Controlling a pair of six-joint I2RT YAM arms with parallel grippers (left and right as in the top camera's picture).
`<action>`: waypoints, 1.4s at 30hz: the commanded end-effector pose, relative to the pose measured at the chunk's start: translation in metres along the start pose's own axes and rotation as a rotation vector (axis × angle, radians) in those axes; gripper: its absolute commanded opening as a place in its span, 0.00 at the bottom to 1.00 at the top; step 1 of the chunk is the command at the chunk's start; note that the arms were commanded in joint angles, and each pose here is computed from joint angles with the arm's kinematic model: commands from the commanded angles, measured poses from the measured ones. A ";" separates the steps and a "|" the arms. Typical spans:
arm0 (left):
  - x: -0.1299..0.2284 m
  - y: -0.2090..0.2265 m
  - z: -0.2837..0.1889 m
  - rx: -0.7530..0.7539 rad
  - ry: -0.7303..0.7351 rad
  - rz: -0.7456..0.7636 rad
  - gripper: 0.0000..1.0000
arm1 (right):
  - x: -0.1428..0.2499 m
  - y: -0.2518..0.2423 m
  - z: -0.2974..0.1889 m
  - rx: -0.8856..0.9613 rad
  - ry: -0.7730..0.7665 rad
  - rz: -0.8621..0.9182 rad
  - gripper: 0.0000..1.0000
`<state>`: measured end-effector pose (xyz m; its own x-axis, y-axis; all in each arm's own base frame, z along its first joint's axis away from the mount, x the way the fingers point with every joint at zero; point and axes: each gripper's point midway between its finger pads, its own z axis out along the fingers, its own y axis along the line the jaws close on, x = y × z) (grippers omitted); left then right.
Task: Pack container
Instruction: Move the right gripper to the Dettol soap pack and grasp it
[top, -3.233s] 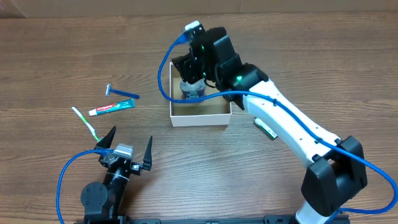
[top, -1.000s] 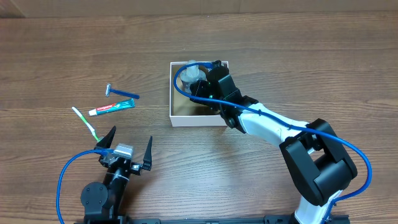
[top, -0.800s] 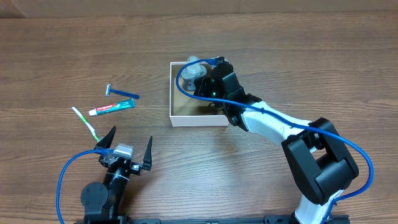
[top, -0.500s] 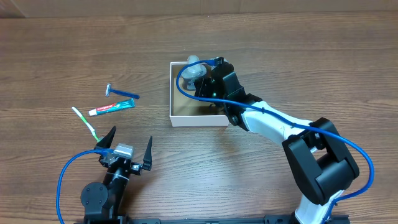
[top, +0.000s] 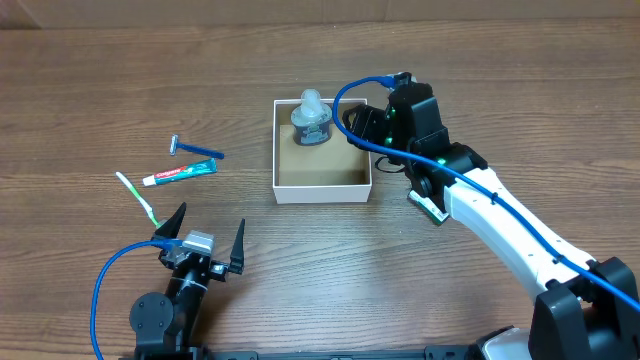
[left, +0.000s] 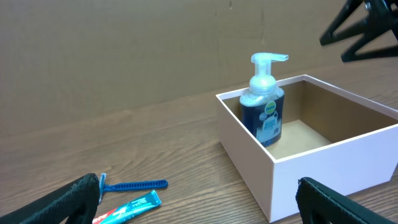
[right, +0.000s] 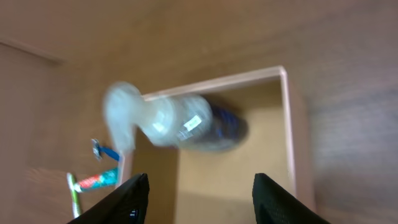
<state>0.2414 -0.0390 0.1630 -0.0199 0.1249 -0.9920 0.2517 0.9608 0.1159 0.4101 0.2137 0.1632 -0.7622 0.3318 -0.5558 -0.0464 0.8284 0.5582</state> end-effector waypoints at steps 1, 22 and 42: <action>0.000 0.000 0.000 0.002 -0.004 0.011 1.00 | -0.014 -0.026 -0.032 0.099 -0.025 0.032 0.61; 0.000 0.000 0.000 0.002 -0.004 0.011 1.00 | 0.062 -0.217 -0.059 0.732 0.228 0.715 0.76; 0.000 0.000 0.000 0.002 -0.004 0.011 1.00 | 0.107 -0.209 -0.031 0.611 0.337 0.543 1.00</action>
<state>0.2414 -0.0387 0.1630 -0.0200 0.1249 -0.9920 0.2506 0.9611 0.1159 0.3175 0.0578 0.0081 -0.6970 0.7157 -0.0454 0.6972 0.6911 0.1906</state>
